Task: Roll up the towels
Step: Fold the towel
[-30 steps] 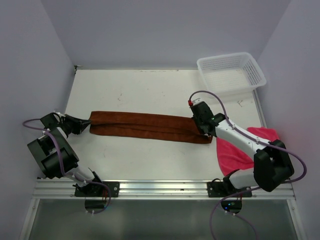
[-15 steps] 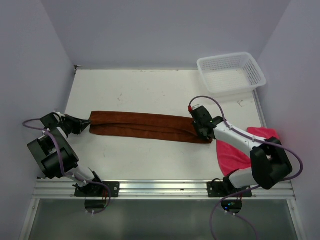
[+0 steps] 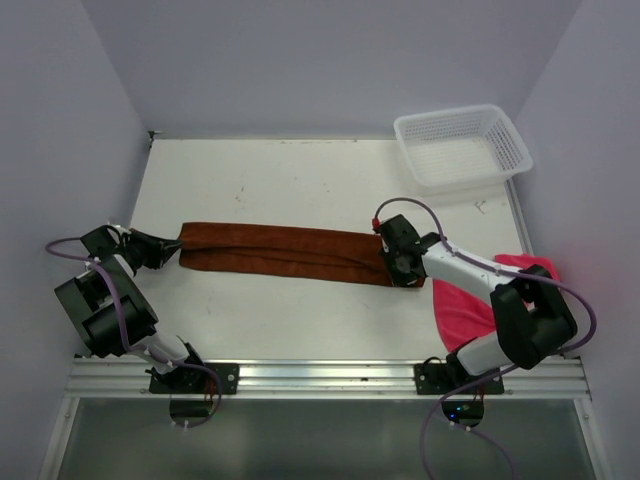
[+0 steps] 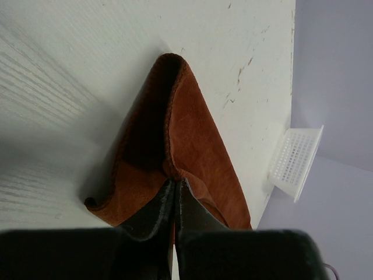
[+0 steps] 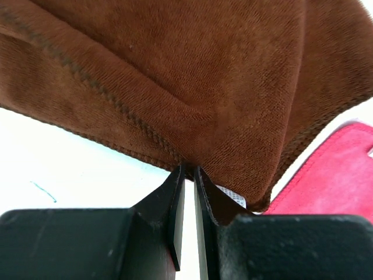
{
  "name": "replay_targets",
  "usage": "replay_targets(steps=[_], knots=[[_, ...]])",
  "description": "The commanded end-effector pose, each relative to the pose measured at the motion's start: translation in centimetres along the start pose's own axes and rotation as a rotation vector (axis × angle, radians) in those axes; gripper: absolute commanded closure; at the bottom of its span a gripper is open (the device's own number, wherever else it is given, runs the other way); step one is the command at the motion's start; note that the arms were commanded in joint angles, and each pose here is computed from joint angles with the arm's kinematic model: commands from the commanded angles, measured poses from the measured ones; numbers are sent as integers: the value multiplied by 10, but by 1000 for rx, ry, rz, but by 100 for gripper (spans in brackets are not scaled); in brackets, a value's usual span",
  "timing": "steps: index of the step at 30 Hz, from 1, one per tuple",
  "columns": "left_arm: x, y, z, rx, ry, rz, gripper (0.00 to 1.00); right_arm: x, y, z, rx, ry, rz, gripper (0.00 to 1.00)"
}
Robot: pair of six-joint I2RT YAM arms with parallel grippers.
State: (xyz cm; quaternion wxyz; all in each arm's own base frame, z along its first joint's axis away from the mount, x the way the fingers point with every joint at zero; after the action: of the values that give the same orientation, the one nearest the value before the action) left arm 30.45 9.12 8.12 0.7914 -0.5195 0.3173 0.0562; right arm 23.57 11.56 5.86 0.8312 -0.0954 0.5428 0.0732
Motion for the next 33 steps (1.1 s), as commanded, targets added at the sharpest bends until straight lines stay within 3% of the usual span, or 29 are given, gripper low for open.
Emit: replay_targets(steps=[1, 18, 26, 33], knots=[[-1, -2, 5, 52, -21, -22, 97, 2, 3, -1, 15, 48, 5, 85], [-3, -2, 10, 75, -11, 7, 93, 13, -3, -2, 41, 107, 21, 85], [-2, 4, 2, 60, 32, 20, 100, 16, -7, -2, 48, 130, -1, 85], [-6, 12, -3, 63, 50, 74, 100, 20, -7, -3, 46, 156, -10, 85]])
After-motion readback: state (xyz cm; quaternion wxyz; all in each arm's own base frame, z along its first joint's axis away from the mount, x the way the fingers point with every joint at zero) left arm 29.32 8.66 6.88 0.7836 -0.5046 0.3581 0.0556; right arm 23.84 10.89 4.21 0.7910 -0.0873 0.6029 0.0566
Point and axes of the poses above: each gripper's point midway between its finger pads, its own x axis out along the fingers, its own y axis along the line the jaws close on, z = x × y, the point moved 3 cm from there along -x, back along the fingers, and after that the axes turned 7 degrees about x, right-handed, at the moved point
